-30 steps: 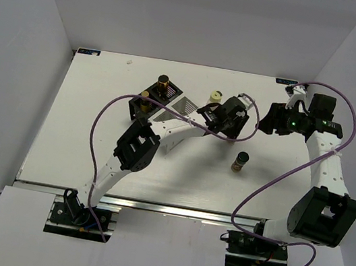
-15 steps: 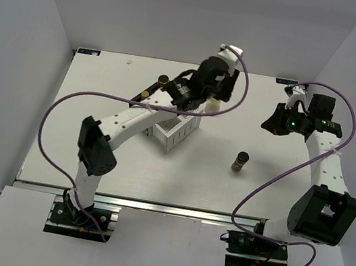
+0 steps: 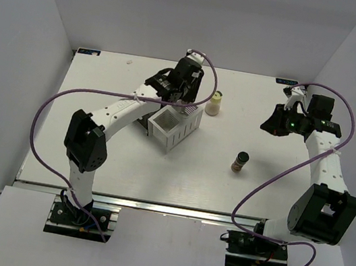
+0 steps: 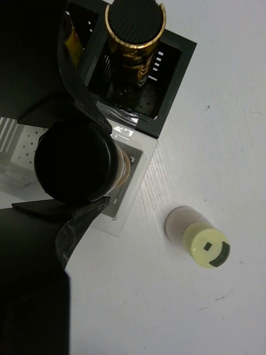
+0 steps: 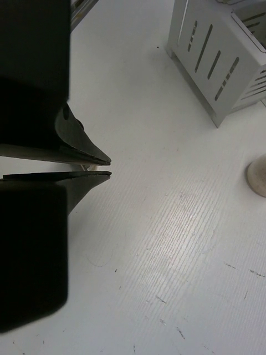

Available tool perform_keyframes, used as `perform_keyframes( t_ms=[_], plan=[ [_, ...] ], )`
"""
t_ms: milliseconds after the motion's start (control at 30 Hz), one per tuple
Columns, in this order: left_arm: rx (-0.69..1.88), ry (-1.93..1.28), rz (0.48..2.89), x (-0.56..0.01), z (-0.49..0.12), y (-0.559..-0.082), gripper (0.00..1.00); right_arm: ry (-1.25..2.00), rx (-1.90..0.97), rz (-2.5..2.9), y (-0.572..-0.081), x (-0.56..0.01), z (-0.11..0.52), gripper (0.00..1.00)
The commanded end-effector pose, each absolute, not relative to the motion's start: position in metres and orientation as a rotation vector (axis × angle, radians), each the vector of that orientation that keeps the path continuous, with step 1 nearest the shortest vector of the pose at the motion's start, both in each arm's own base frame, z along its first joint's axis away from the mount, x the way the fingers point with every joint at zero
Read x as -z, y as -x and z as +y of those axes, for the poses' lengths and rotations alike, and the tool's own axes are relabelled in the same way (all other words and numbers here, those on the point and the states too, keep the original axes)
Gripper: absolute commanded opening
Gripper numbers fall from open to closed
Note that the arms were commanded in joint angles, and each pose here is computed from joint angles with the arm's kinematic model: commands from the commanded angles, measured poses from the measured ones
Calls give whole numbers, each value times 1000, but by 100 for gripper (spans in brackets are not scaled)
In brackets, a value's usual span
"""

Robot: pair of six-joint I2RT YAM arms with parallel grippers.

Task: Organize the condiment bottles

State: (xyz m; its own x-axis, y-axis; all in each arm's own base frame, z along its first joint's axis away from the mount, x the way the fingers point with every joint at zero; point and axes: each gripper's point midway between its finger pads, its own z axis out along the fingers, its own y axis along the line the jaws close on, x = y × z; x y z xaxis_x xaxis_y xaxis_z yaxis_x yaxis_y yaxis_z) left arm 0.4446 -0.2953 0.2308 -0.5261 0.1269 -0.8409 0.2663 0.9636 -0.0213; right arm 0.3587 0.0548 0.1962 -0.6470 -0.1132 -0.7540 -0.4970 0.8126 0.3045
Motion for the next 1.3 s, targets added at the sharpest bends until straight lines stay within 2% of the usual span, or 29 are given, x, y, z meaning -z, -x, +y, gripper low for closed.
perform_keyframes(
  t_ms=[0, 667, 967, 1100, 1133, 1200, 1233, 1267],
  plan=[
    [227, -286, 2106, -240, -302, -438, 0, 471, -659, 2207, -360, -198, 57, 15],
    [249, -336, 2200, -175, -316, -438, 0, 468, -668, 2223, -360, -191, 57, 18],
    [251, -343, 2208, -165, -324, -447, 5, 469, -664, 2229, -358, -188, 56, 18],
    [263, -345, 2209, -164, -326, -446, 24, 471, -659, 2231, -358, -187, 55, 19],
    [265, -347, 2211, -164, -326, -445, 38, 470, -663, 2234, -358, -185, 56, 19],
    [271, -346, 2209, -164, -326, -444, 50, 469, -664, 2234, -357, -185, 56, 19],
    [279, -345, 2208, -165, -327, -444, 61, 469, -664, 2234, -357, -185, 56, 19],
    [283, -345, 2209, -166, -327, -443, 65, 468, -665, 2236, -357, -184, 56, 19]
  ],
)
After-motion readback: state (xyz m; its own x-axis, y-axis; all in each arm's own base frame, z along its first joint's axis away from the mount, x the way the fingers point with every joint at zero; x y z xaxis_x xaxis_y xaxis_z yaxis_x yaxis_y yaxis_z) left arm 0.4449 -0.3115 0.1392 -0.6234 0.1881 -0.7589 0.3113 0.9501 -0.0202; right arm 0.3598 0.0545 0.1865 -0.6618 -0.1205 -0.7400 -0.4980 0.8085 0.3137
